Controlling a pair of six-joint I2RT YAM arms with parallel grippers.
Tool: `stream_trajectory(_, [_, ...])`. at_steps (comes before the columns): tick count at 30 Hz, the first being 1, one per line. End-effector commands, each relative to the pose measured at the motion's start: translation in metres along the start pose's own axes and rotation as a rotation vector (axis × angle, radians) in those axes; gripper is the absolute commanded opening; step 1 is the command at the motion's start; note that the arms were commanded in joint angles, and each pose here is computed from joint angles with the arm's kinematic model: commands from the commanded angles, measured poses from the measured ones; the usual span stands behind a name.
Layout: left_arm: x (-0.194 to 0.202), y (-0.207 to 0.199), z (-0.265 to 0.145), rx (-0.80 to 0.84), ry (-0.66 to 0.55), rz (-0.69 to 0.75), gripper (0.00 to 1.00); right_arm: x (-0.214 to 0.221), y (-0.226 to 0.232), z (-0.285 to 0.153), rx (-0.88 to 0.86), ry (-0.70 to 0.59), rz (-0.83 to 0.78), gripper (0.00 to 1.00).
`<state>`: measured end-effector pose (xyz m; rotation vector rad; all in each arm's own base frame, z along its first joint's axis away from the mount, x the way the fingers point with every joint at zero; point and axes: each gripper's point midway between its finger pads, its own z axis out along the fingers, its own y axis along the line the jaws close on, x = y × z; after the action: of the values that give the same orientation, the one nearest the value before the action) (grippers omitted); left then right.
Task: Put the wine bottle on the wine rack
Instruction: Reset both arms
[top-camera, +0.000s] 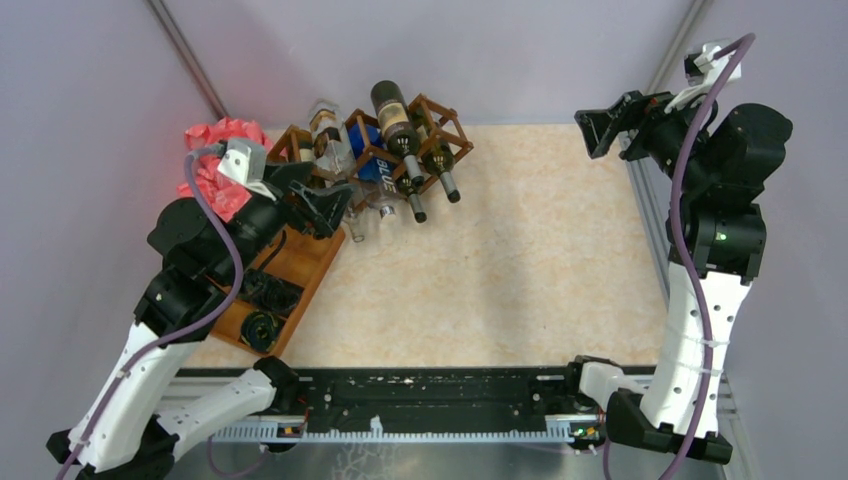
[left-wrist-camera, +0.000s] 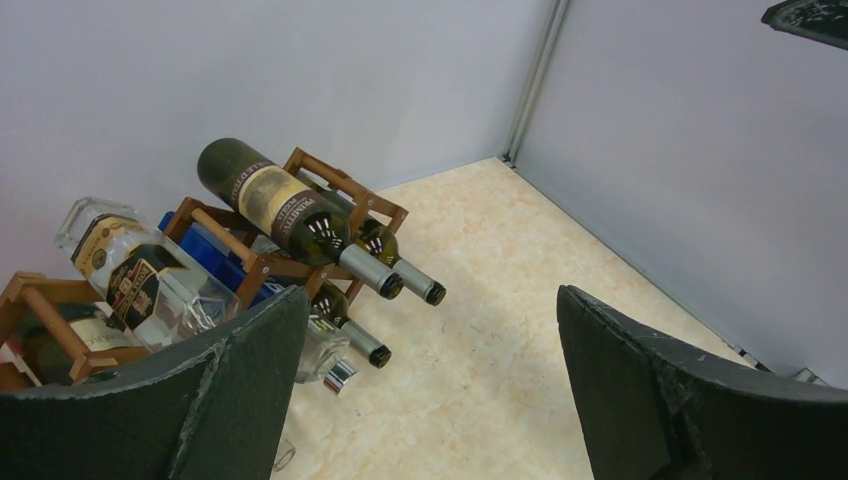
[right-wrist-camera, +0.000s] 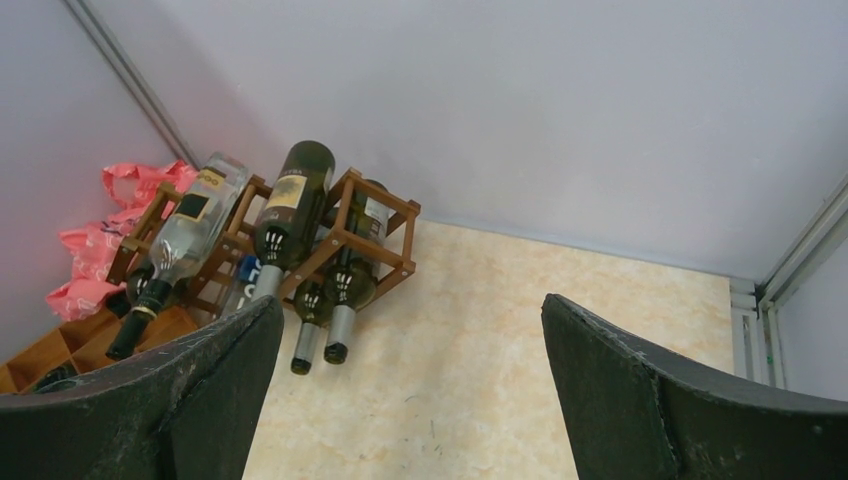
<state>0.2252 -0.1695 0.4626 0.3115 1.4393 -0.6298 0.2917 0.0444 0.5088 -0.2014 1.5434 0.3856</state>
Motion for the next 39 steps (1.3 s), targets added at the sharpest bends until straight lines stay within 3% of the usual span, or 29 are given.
stream_trajectory(1, [-0.010,-0.010,0.004,0.053,-0.040,-0.031,0.99,-0.018,-0.002,-0.002,0.018,-0.057,-0.046,0.99])
stream_trajectory(16, [-0.053,-0.032,0.007,0.146,-0.103,-0.027,0.99,-0.045,-0.003,-0.005,0.044,-0.121,-0.081,0.99])
stream_trajectory(39, [-0.055,-0.025,-0.010,0.109,-0.097,-0.034,0.99,-0.049,-0.004,-0.016,0.088,-0.159,-0.088,0.99])
